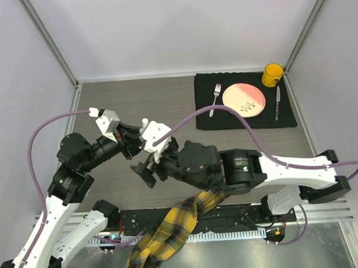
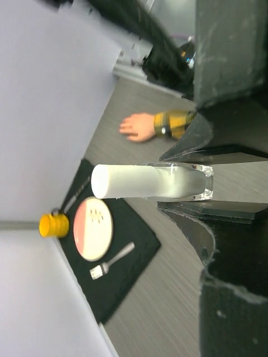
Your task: Paint the nails
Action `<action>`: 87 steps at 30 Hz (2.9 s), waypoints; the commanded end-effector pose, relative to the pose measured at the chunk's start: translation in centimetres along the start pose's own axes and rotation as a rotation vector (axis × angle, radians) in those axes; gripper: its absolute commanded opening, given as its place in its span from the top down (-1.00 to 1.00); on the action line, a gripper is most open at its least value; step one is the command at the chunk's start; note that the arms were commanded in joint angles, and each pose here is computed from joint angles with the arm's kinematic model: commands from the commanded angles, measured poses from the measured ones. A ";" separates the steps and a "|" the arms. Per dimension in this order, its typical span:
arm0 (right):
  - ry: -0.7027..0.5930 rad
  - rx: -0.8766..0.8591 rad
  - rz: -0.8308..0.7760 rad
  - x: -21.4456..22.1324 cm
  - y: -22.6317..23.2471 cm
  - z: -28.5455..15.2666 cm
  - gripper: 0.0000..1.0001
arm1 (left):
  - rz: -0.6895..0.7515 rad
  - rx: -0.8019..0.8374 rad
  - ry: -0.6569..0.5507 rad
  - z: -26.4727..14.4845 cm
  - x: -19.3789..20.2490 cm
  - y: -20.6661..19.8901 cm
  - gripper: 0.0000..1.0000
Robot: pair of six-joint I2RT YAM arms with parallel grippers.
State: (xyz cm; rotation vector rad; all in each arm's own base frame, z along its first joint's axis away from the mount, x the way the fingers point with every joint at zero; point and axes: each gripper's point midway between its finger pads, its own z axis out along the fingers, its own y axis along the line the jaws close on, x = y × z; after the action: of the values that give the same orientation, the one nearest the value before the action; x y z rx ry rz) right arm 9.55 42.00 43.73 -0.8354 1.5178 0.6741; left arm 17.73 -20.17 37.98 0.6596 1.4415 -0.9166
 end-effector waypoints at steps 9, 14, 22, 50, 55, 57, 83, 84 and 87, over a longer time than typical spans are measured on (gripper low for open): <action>-0.142 -0.666 0.047 -3.0 -0.5 -10.3 -0.66 | -0.024 0.641 -0.160 -4.0 -4.2 -11.5 1.00; -0.158 -0.767 0.073 -3.6 -0.4 -9.5 -0.61 | -0.068 0.772 -0.161 -5.4 -4.9 -13.4 1.00; -0.210 -0.877 0.087 -5.3 0.4 -7.2 -0.40 | -0.081 0.797 -0.157 -6.0 -5.2 -13.9 1.00; -0.254 -1.056 0.164 -6.0 1.9 -5.7 -0.04 | -0.092 0.802 -0.156 -5.9 -4.9 -14.0 1.00; -0.238 -1.085 0.179 -5.3 2.3 -5.6 0.06 | -0.090 0.802 -0.156 -5.9 -4.9 -13.9 1.00; -0.237 -1.104 0.178 -5.3 2.4 -5.8 0.14 | -0.091 0.801 -0.160 -5.9 -5.0 -14.0 1.00; -0.168 -0.415 0.091 -1.8 -0.6 0.0 0.99 | 0.115 -0.047 -0.245 -2.1 -6.7 -0.9 1.00; -0.155 -0.207 0.085 -1.7 -2.8 1.0 0.99 | 0.122 -0.068 -0.236 -1.9 -6.6 -0.4 1.00; -0.100 -0.020 -0.003 -1.4 -0.1 1.2 0.99 | 0.150 -0.121 -0.205 -1.4 -5.9 1.0 1.00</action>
State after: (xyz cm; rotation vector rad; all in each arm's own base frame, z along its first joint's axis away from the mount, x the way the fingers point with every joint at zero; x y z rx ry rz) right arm 11.97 41.72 47.20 -0.8758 1.2809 1.0530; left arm 13.21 -19.95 42.88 0.6906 1.2214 -1.0361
